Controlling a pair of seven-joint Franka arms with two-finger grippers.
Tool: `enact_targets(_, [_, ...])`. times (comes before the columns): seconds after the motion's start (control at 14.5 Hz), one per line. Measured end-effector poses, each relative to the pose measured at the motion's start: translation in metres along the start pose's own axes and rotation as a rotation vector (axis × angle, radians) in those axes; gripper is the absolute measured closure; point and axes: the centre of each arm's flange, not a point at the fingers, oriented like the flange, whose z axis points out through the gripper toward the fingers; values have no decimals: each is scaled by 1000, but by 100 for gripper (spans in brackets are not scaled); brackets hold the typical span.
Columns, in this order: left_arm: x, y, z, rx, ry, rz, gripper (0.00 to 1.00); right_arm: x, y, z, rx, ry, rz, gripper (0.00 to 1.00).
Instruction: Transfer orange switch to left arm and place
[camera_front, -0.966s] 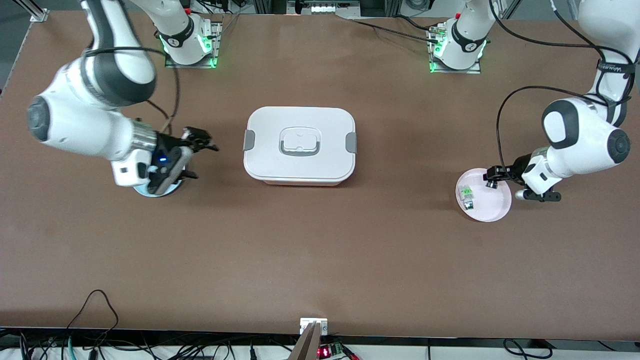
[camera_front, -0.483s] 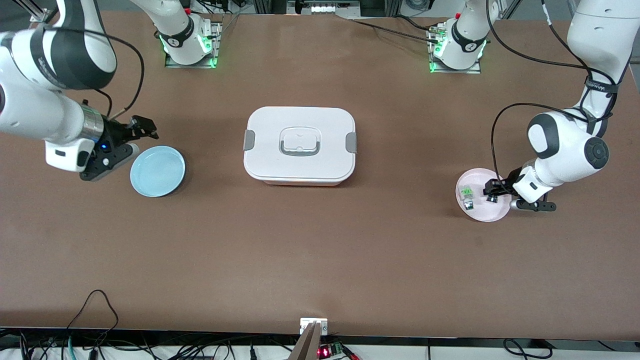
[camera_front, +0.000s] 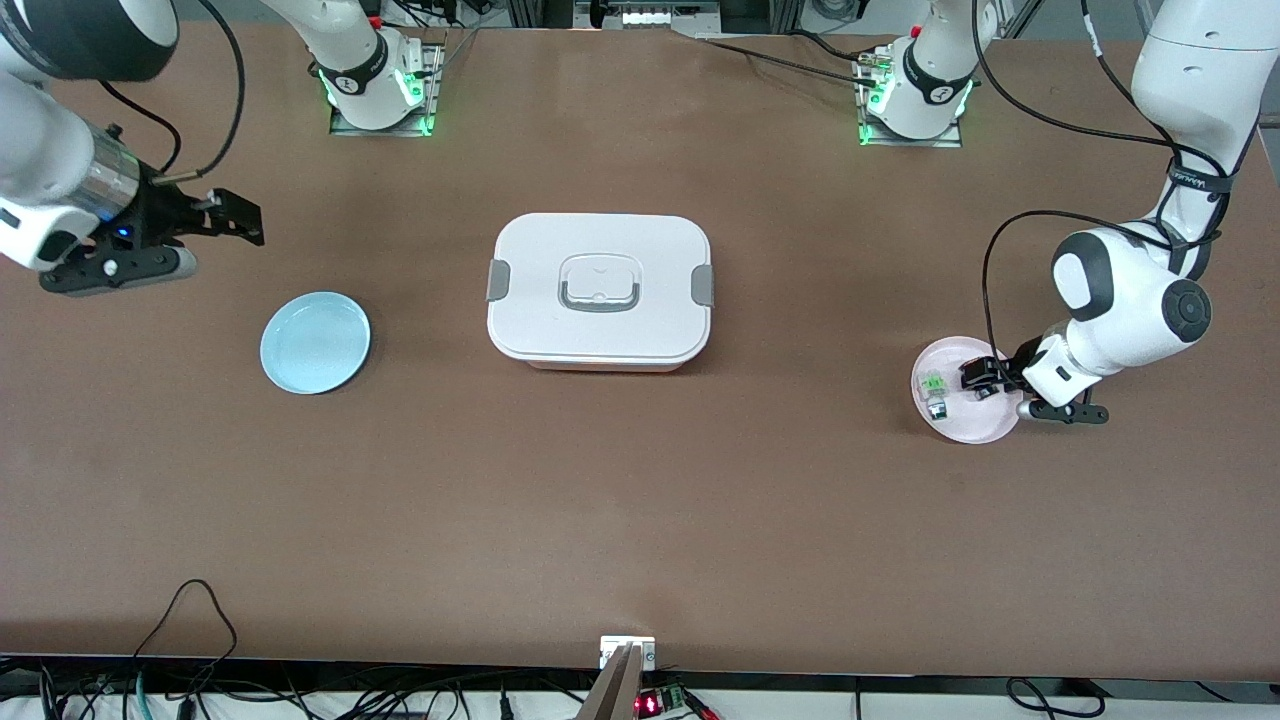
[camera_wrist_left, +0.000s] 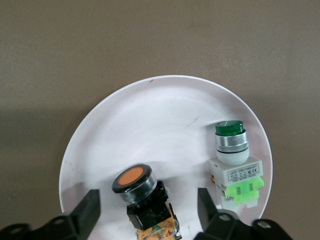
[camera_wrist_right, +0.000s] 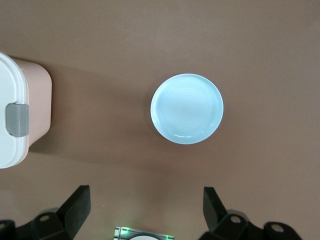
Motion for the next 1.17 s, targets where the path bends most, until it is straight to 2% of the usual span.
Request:
enact_targets(0.07, [1, 0, -2, 1, 5, 1, 1, -5, 2, -9, 0, 19, 27, 0])
enact_targets(0.28, [-1, 2, -12, 7, 12, 3, 0, -17, 1, -42, -2, 97, 45, 0])
enact_targets(0.41, [-10, 3, -27, 14, 13, 4, 0, -24, -6, -55, -3, 125, 60, 0])
enact_targets(0.69, [-8, 18, -118, 61, 139, 29, 0, -21, 7, -52, 2, 142, 140, 0])
enact_targets(0.83, [-13, 32, -171, 74, 170, 49, 0, -18, 11, -49, 2, 140, 151, 0])
enact_targets(1.03, [-22, 55, -253, 62, 122, 79, 0, -17, 12, -48, 3, 140, 157, 0])
enact_targets(1.17, [-24, 73, -316, 104, 78, 129, 0, -17, 12, -49, 3, 142, 157, 0])
